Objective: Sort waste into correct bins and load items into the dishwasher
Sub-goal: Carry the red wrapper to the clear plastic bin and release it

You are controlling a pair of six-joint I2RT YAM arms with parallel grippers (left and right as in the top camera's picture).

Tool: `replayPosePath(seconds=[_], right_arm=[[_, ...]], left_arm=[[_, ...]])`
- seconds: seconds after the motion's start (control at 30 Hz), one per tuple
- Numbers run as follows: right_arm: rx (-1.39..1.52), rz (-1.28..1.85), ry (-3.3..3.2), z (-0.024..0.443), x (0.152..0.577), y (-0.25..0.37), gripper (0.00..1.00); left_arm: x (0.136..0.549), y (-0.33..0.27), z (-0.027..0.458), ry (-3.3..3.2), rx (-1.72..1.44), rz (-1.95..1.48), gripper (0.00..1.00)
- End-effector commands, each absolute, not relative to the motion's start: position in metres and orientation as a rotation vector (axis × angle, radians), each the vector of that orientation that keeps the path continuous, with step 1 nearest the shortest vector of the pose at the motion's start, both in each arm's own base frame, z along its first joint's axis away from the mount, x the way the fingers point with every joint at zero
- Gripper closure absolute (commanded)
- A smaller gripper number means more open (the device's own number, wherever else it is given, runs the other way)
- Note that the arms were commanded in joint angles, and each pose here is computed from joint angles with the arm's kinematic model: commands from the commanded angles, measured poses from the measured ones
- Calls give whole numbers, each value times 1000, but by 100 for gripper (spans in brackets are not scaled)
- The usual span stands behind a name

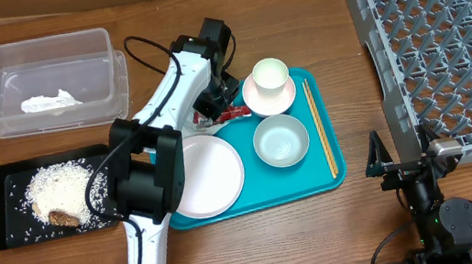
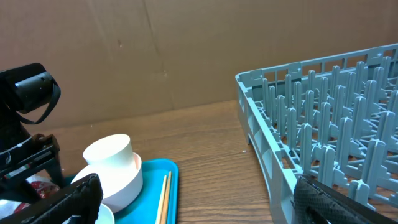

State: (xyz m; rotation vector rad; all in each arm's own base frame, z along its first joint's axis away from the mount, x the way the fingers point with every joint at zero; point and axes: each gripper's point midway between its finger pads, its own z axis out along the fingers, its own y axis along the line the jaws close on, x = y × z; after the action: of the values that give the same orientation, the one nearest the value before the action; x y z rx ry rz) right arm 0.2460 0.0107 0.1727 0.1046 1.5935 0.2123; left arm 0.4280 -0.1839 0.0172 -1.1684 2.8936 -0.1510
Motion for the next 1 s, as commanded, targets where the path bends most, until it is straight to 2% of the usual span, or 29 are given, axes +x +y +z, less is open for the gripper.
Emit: replayPosePath(seconds=[0.0, 0.07, 0.1, 0.3, 0.57, 0.8, 0.97], right_arm=[[108, 197, 1591, 171, 246, 8, 0], [108, 197, 1591, 171, 246, 8, 0], [108, 197, 1591, 171, 246, 8, 0], [109, 197, 1591, 171, 246, 8, 0], [109, 197, 1591, 171, 246, 8, 0], [108, 197, 1591, 171, 246, 8, 0], [109, 197, 1591, 171, 246, 8, 0]], left_arm=[[427, -179, 10, 2892, -1171, -102, 76], [425, -181, 12, 2907, -1153, -110, 95], [424, -182, 13, 2917, -1149, -116, 96], [428, -173, 52, 2893, -1126, -139, 96], [458, -157, 169, 2691, -906, -319, 96], [471, -58, 239, 2353, -1022, -54, 96], [475, 31, 248, 2159, -1171, 215, 96]])
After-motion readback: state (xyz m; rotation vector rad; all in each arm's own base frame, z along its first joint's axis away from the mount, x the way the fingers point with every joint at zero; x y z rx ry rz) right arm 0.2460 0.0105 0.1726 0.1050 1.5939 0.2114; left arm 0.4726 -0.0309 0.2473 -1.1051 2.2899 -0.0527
